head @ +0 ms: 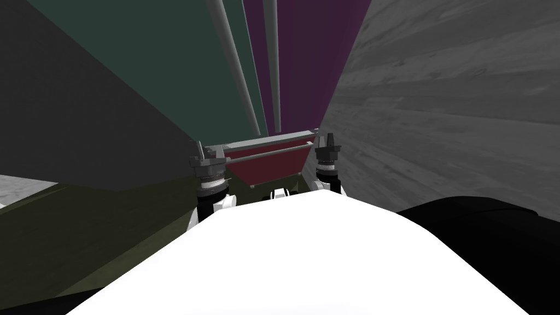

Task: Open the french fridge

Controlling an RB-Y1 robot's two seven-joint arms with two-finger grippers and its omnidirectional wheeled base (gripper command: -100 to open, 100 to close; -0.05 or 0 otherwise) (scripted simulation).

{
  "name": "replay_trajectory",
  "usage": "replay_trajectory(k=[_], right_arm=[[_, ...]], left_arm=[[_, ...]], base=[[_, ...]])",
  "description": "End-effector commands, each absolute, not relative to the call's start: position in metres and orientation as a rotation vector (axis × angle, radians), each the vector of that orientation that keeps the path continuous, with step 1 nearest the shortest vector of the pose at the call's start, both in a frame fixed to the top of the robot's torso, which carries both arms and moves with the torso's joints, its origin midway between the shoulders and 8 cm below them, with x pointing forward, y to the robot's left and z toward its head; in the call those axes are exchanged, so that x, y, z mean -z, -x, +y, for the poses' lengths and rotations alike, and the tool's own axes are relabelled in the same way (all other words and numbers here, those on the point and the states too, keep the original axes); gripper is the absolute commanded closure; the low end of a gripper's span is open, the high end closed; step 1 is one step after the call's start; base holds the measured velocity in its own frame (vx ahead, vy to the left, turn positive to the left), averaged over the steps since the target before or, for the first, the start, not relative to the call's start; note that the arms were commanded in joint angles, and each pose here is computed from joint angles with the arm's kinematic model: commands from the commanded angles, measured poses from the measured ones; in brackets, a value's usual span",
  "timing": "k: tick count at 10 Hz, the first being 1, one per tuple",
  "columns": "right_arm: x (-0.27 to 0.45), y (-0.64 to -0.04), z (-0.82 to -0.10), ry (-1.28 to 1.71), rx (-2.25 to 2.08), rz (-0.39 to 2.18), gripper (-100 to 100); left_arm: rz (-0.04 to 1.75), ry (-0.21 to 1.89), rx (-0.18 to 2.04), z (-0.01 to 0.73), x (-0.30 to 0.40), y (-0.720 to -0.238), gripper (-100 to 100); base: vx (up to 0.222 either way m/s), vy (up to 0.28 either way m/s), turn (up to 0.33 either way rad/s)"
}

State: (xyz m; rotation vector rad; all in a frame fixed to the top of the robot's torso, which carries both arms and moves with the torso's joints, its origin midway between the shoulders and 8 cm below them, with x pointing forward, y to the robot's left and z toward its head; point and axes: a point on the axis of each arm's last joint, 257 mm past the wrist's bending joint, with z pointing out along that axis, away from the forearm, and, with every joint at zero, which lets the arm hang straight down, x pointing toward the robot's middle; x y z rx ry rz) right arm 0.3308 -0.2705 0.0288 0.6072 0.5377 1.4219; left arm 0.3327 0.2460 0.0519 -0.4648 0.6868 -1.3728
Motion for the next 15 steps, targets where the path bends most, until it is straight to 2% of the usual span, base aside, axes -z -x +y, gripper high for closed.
replay_trajectory(k=[1,15], right_arm=[[-0.029,-0.331,-0.270,-0.607,-1.422,0.538,0],[-0.029,-0.331,-0.270,-0.607,-1.422,0.538,0]], left_arm=[[0.763,0.456,1.341,0.244,-0.044,-0.339,-100],[1.122,0.402,1.112,0.251,0.001,-0.367,-100]], base=[[0.038,-0.035,-0.043],[0.037,-0.033,-0.045]])
